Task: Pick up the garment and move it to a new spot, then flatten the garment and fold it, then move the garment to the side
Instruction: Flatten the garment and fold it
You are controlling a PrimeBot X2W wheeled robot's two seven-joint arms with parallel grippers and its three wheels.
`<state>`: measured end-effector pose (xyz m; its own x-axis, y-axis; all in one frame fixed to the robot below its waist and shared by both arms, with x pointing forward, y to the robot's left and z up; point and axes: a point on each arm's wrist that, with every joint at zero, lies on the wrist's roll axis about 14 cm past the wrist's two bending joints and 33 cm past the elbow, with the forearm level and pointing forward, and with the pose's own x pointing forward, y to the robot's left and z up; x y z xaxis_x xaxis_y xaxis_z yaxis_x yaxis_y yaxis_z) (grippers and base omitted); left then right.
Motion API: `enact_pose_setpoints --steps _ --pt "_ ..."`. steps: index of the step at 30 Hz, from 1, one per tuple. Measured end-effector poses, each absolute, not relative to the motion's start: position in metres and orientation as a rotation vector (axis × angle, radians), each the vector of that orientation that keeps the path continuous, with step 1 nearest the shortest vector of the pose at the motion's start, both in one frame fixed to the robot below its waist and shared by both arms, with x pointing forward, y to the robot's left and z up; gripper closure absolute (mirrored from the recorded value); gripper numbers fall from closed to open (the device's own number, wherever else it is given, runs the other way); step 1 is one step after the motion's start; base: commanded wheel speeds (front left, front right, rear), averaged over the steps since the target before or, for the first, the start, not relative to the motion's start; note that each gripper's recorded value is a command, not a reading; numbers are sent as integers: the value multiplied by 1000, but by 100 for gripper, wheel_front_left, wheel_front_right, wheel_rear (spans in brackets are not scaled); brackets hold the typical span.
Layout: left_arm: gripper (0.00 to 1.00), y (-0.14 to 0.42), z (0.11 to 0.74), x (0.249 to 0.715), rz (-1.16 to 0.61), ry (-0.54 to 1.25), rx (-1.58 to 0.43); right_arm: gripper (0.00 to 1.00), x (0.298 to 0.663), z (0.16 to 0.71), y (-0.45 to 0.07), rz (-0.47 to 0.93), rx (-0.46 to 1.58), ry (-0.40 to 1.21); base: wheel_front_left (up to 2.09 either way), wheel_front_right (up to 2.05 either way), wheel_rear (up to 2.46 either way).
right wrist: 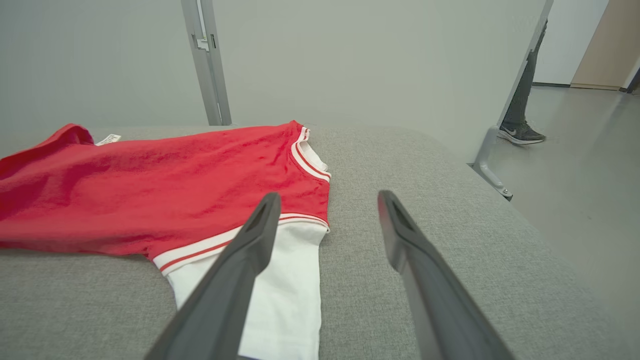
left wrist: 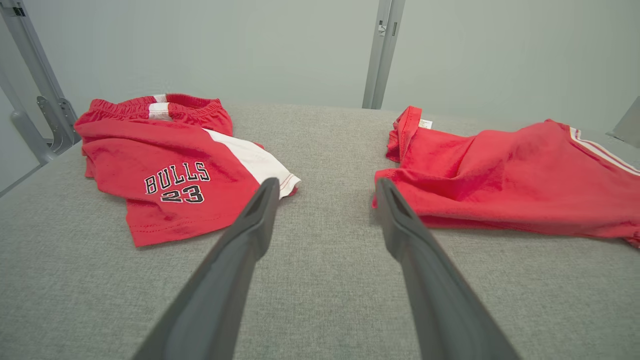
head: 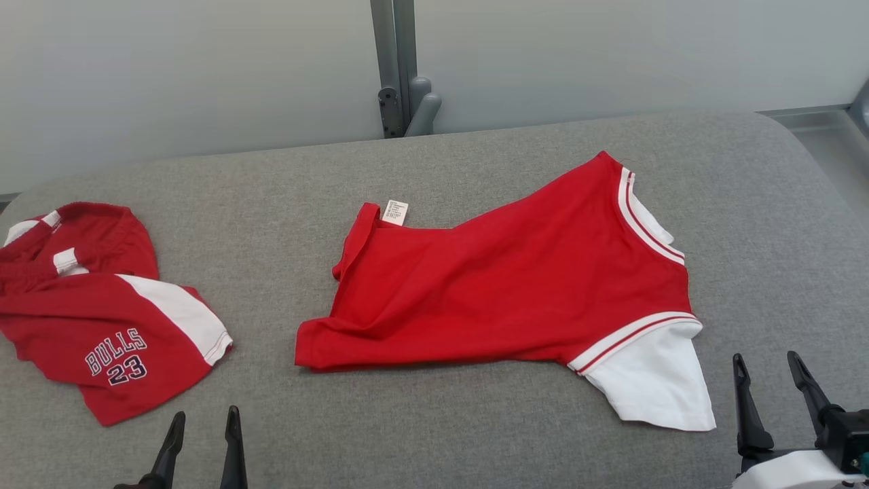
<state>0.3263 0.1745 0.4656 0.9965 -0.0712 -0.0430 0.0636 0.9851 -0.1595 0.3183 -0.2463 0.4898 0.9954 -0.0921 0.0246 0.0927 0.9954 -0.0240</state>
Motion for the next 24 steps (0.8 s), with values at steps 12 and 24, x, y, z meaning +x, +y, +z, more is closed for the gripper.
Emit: enact_pose_setpoints --steps 12,24 --pt "0 156 456 336 -115 78 -189 0 330 475 -235 -19 -47 29 0 0 0" --pt "0 107 397 394 -342 337 -86 0 380 407 -222 134 -141 370 0 0 0"
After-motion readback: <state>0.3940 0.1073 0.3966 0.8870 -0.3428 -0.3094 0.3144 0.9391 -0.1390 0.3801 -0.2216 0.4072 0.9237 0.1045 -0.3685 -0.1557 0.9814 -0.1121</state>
